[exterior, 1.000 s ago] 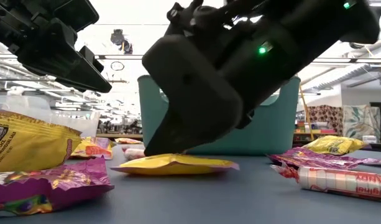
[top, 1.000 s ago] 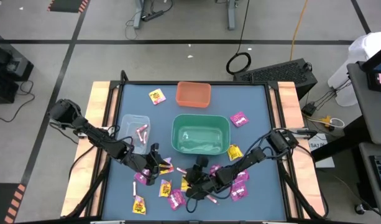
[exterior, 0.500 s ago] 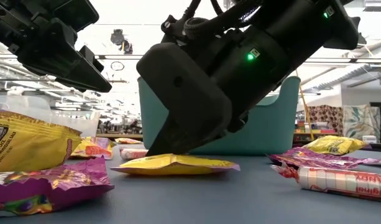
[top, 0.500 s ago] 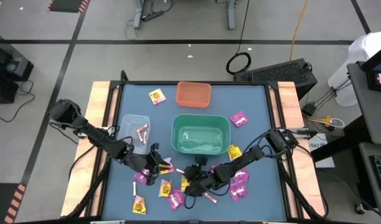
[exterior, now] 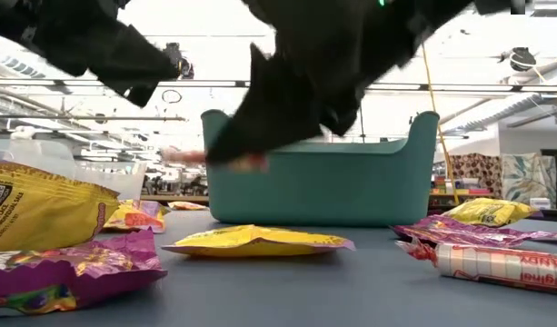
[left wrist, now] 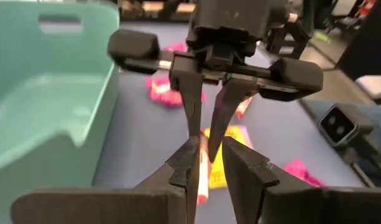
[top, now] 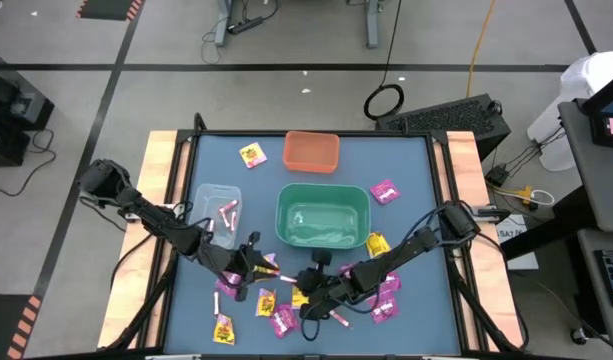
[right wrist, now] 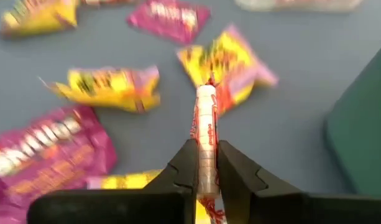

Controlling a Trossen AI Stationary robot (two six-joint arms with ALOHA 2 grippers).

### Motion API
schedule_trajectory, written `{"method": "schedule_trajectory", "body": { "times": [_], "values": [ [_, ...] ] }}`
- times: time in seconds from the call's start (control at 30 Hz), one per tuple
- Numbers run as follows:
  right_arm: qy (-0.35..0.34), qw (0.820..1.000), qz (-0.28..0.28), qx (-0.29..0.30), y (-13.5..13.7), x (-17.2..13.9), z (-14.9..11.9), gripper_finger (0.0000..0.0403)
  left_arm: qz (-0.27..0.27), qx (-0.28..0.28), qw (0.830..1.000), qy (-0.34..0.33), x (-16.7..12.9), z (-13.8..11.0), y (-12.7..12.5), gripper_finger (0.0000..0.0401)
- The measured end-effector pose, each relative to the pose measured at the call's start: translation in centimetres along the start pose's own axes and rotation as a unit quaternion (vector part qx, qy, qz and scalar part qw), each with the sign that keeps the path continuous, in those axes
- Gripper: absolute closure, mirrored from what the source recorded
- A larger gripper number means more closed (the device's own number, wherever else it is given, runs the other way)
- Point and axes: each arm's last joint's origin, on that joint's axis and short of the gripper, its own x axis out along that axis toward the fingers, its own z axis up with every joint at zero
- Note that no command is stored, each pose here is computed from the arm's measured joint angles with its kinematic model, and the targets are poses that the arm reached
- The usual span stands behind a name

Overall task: Sort candy
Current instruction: Put the orange candy into the transparent bin

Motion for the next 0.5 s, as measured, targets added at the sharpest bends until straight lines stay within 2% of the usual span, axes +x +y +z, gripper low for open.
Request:
{"method": "schedule_trajectory", "body": {
  "times": [0.1,0.2,0.5],
  "values": [
    [-0.013,1.000,0.006,-0.013,0.1,-1.1,1.0,0.0371,-0.007,0.027,0.999,-0.027,-0.1,0.5,-0.2,0.0317],
    [-0.029,0.999,0.013,-0.016,0.1,-2.2,2.0,0.0370,-0.008,0.054,0.997,-0.046,-0.2,0.8,-0.7,0.0289],
    [-0.046,0.999,-0.003,-0.018,0.1,-2.9,2.5,0.0368,0.026,0.070,0.996,-0.050,-0.5,0.6,-1.3,0.0149]
  ]
}}
